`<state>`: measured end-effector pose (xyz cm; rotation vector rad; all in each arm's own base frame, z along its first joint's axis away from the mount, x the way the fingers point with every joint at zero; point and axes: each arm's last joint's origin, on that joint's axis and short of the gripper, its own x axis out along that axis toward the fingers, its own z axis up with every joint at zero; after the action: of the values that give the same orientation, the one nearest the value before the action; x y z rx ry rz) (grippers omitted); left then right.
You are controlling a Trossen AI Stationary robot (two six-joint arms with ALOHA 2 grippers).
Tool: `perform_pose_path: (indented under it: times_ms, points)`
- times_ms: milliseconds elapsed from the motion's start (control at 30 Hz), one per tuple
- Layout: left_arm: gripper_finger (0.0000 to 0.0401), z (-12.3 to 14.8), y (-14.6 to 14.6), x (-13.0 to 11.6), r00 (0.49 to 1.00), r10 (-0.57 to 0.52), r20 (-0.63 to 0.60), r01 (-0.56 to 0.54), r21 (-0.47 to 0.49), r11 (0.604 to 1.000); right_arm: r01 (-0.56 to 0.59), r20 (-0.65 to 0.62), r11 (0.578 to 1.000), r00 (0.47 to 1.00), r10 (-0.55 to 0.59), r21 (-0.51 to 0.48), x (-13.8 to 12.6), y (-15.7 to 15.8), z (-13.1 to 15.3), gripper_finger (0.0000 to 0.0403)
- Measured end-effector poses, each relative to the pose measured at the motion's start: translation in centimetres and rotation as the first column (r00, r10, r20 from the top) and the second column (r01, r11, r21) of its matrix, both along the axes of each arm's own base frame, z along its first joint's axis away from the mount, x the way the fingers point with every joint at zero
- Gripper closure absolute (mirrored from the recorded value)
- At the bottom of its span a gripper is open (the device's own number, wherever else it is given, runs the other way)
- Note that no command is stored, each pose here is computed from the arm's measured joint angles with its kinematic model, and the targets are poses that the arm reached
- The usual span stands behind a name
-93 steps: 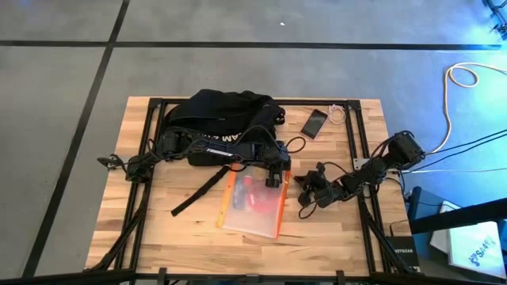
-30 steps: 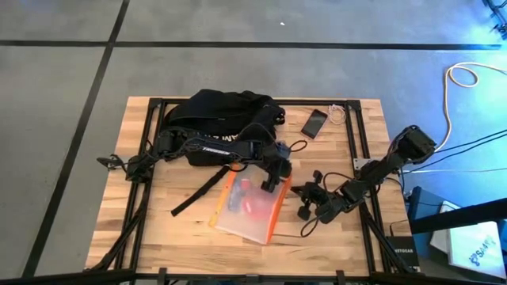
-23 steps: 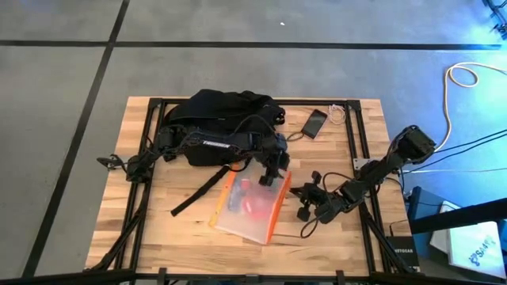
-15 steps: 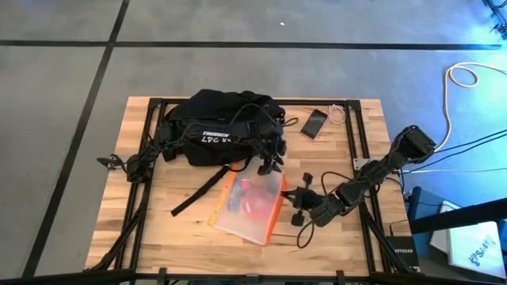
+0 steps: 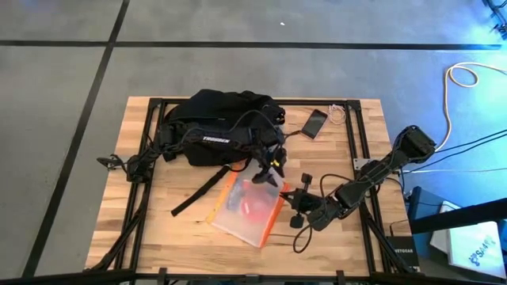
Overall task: Unpack backpack
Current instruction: Close the zipper pouch
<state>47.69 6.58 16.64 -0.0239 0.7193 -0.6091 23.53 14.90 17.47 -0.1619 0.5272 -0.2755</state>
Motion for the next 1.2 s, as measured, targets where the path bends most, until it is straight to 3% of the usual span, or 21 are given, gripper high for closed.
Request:
perform_pose_path:
  times_ms: [267,833,1133,1200]
  points:
    - [0.0141,0.1,-0.1,0.5,0.997,0.055,0.055,-0.063,0.157,0.986,-0.022,0.019,0.999,1.0,0.022,0.031,0.2,0.2,0.2,0.0403]
    - [0.0166,0.2,-3.4,1.0,0.978,-0.151,0.144,0.109,0.261,0.959,-0.024,0.017,0.999,1.0,0.023,0.029,0.2,0.2,0.2,0.0403]
    - [0.0168,0.1,-3.4,1.0,0.981,-0.14,0.135,0.093,0.31,0.946,-0.024,0.017,0.999,1.0,0.023,0.029,0.2,0.2,0.2,0.0403]
    - [0.0183,0.1,-3.4,1.0,0.982,-0.134,0.133,0.087,0.31,0.947,-0.024,0.016,0.999,1.0,0.023,0.028,0.2,0.2,0.2,0.0403]
